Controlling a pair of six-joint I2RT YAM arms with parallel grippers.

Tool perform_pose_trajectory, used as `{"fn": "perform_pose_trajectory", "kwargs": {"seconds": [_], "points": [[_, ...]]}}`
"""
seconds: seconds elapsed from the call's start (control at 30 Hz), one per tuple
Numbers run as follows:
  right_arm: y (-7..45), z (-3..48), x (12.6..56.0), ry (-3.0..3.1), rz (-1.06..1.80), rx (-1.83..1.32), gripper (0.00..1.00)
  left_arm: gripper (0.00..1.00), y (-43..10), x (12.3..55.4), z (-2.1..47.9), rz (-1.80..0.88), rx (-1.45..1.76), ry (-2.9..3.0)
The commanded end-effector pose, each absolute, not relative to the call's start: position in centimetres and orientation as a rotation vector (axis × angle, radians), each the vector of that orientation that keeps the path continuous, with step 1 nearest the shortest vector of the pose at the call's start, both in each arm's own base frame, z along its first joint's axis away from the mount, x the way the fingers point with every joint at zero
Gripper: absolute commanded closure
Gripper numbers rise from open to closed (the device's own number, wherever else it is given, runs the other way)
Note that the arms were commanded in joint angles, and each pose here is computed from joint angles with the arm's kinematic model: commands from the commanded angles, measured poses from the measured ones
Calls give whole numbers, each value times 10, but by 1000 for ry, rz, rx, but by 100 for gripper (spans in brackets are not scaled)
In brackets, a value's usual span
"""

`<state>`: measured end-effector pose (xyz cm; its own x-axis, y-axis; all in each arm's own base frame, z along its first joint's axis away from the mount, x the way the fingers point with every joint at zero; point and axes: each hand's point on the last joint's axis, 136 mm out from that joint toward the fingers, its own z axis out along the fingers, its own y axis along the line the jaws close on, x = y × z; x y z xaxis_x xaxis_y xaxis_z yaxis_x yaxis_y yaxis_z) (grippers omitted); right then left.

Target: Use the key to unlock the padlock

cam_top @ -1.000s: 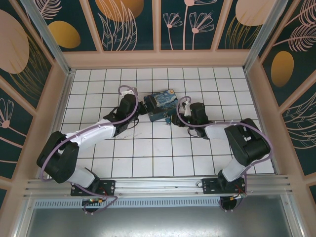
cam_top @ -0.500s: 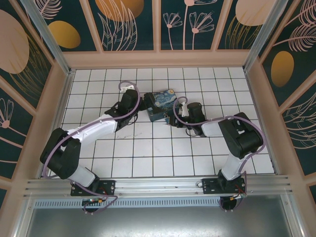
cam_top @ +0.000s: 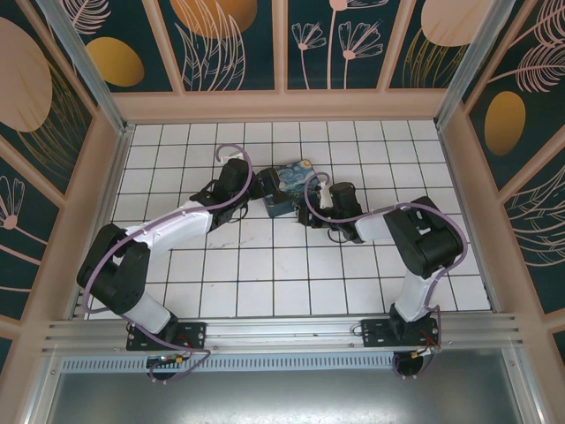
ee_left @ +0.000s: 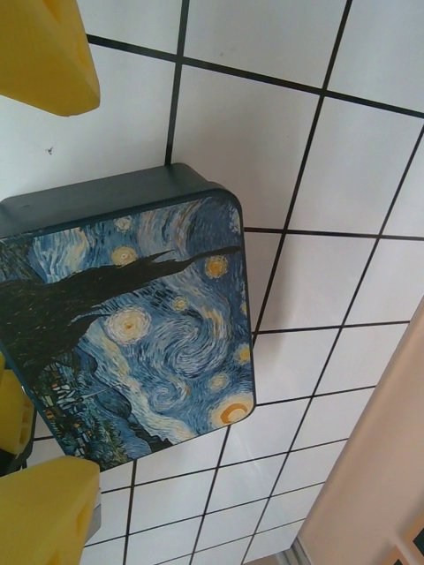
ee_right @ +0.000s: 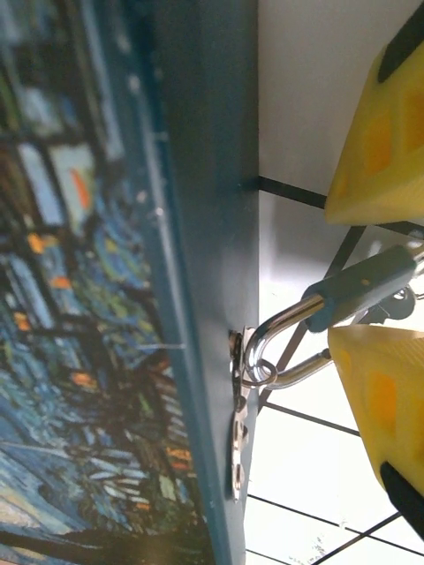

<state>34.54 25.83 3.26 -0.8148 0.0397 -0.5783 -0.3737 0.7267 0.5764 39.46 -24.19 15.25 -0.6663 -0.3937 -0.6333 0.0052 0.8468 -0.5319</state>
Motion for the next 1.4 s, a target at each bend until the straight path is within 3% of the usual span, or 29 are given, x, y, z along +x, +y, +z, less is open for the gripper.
{"fn": "perform_pose_trajectory", "kwargs": {"seconds": [0.0, 0.33, 0.8, 0.93, 1.1, 1.37], "points": [[269, 35, 349, 2326, 979, -289, 70, 1, -246, 398, 154, -664, -283, 2239], [263, 33, 349, 2347, 947, -254, 100, 1, -244, 399, 151, -628, -241, 2248], [248, 24, 347, 2427, 878, -97, 100, 2, -241, 403, 135, -509, -166, 2318], [246, 25, 348, 2423, 866, -84, 88, 2, -244, 403, 130, -513, -156, 2331], [245, 25, 346, 2418, 871, -87, 82, 1, -247, 403, 128, -529, -150, 2338], [244, 24, 343, 2414, 875, -90, 78, 1, -248, 402, 125, -536, -146, 2348]]}}
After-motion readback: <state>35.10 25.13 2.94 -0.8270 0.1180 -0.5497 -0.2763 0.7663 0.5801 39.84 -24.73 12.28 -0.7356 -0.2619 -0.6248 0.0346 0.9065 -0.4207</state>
